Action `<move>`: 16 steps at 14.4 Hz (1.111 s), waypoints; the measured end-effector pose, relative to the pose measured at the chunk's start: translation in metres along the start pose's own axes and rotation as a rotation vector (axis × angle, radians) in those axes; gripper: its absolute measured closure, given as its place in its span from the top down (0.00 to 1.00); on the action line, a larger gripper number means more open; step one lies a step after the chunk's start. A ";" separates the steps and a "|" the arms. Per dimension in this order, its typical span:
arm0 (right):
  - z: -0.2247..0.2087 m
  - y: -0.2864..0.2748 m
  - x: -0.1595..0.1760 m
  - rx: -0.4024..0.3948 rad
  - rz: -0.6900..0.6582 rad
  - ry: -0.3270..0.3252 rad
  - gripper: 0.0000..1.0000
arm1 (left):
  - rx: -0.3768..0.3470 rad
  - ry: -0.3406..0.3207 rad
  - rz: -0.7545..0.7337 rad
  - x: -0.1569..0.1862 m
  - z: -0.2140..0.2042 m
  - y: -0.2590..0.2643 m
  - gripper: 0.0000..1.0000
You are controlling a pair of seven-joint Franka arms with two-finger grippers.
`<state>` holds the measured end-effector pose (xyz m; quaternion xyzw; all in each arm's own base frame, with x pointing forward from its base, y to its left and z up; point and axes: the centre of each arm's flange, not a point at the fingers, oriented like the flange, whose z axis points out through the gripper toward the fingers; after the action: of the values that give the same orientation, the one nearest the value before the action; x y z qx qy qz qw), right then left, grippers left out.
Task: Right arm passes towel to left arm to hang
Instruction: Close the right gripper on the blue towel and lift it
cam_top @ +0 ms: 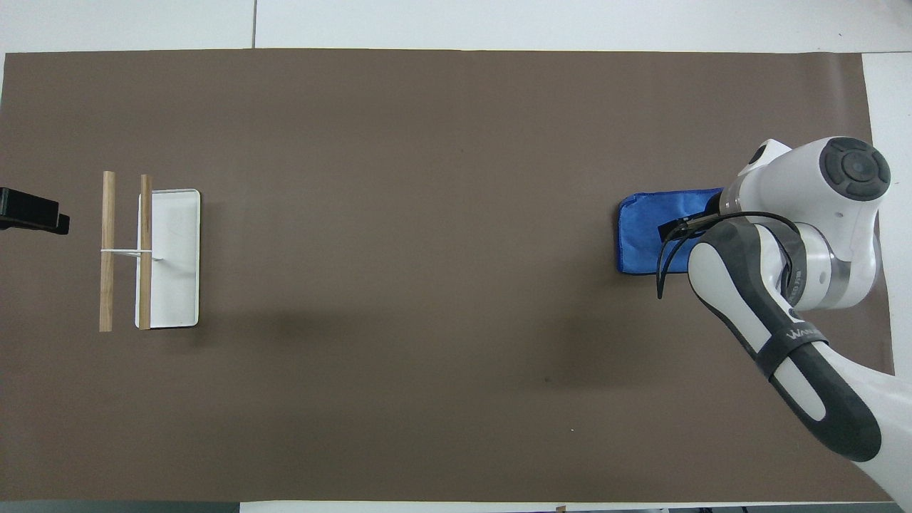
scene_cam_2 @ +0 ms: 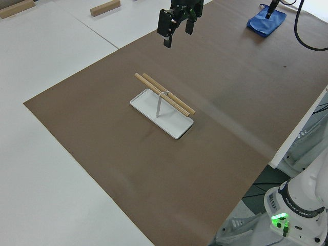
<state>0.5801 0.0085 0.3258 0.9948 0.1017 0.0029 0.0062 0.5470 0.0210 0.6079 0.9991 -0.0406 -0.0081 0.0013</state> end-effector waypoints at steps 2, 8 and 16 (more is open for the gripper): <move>0.015 0.011 0.001 -0.007 -0.015 0.001 1.00 | 0.000 0.000 0.000 0.000 0.000 0.000 1.00; 0.029 0.021 0.000 -0.009 -0.012 -0.004 0.97 | 0.000 0.000 0.000 0.000 0.000 0.000 1.00; 0.037 0.022 -0.003 -0.007 -0.008 -0.020 0.72 | 0.000 0.000 0.000 0.000 0.000 0.000 1.00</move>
<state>0.5815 -0.0144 0.2890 0.9943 0.1056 -0.0068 0.0105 0.5470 0.0210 0.6079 0.9991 -0.0406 -0.0081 0.0013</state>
